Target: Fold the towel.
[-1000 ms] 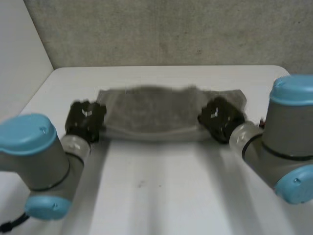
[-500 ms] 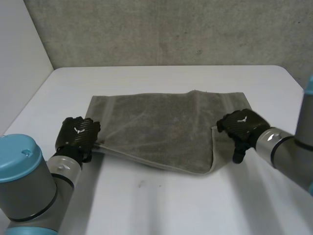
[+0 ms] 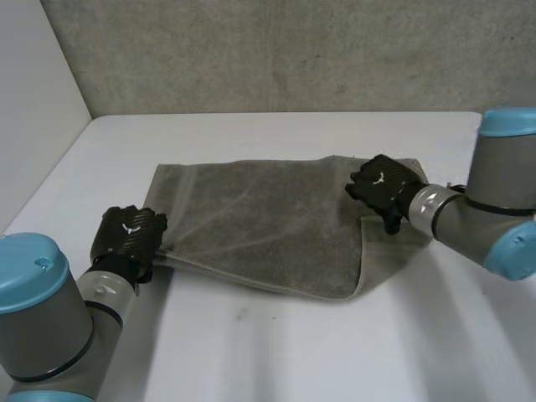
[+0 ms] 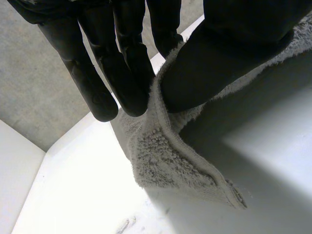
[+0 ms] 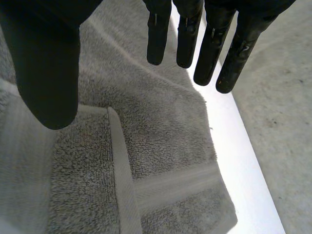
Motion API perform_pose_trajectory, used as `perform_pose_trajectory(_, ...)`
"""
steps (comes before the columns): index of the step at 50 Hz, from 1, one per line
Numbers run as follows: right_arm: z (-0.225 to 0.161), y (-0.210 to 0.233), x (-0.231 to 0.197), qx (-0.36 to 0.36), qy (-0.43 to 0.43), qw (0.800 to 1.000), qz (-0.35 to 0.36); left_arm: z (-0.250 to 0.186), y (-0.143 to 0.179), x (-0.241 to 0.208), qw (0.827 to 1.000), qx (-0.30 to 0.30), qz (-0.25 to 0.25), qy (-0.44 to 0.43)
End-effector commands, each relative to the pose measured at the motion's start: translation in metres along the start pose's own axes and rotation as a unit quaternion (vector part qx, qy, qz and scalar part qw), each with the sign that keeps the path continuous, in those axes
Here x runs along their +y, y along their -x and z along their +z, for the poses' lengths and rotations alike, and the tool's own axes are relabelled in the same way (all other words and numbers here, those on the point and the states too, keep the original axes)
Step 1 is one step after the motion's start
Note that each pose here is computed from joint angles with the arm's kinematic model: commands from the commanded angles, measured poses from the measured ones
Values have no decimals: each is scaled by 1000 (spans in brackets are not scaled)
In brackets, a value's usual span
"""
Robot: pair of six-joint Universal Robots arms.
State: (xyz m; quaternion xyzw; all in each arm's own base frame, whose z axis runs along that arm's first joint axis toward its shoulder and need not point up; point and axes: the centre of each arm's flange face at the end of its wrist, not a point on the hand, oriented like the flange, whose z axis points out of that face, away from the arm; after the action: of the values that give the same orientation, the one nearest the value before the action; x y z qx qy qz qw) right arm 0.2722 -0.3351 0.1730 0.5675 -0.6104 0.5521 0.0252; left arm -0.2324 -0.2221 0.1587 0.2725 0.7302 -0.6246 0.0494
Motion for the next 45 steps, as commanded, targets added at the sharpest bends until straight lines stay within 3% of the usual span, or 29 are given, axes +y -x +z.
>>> perform_pose_trajectory(1, 21, 15, 13, -17, 8, 999, -34, 0, 0, 0, 1000, -1, 0, 0)
perform_pose_trajectory(28, 31, 31, 36, -31, 45, 996, -69, 0, 0, 1, 1000, -1, 0, 2)
perform_pose_trajectory(37, 21, 0, 23, 47, 46, 996, -59, 0, 0, 1, 1000, -1, 0, 2)
perform_pose_trajectory(45, -4, -4, 14, 54, 47, 997, -16, 1, 1, 1, 1000, -2, 0, 2)
